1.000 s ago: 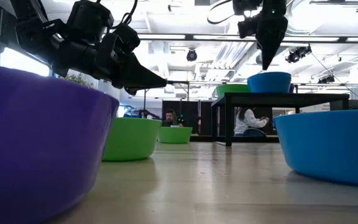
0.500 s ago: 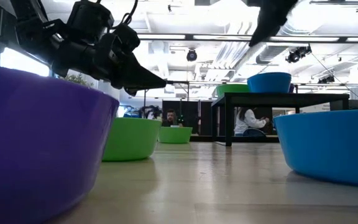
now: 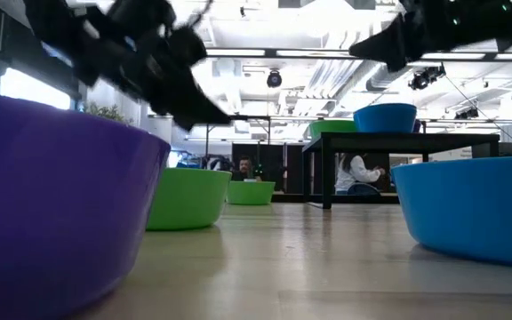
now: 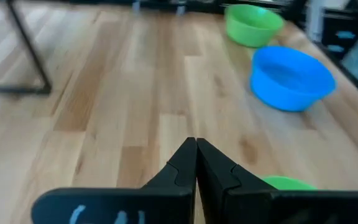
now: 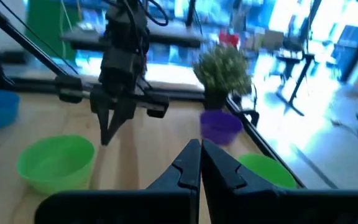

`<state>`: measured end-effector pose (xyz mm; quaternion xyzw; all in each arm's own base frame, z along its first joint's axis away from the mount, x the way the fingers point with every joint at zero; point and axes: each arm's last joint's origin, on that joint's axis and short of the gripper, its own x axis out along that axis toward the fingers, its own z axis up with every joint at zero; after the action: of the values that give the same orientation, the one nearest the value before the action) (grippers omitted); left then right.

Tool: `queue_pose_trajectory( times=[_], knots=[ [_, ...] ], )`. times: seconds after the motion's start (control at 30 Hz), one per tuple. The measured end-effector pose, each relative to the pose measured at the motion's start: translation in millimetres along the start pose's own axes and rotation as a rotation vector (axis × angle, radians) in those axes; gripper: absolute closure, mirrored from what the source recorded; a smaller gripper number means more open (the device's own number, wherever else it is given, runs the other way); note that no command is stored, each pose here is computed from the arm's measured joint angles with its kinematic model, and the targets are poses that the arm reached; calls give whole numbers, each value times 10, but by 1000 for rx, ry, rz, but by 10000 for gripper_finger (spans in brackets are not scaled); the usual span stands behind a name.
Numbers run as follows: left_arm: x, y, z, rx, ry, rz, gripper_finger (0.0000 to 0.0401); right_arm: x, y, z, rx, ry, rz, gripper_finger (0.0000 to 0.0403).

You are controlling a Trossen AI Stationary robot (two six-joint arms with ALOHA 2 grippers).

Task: Pick & Place Mini bowls
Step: Stack the green bowl on the other green bowl on the shelf

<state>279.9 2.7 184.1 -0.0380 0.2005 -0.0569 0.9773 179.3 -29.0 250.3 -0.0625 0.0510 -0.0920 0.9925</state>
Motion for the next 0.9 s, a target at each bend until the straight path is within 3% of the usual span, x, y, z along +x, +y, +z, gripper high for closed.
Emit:
queue_pose_trajectory(
  times=[0.27,0.53,0.67,0.9],
  knots=[
    [-402,-346,322,72,130,-3,400,-82,179,-318,2,-111,43,401],
    [-585,-576,326,-88,375,65,396,-122,306,-415,-1,-102,50,402],
    [-531,-696,248,-143,478,75,362,-134,361,-399,-4,-114,68,401],
    [-400,-976,106,-72,564,11,271,-149,417,-389,-30,-123,99,401]
  ],
)
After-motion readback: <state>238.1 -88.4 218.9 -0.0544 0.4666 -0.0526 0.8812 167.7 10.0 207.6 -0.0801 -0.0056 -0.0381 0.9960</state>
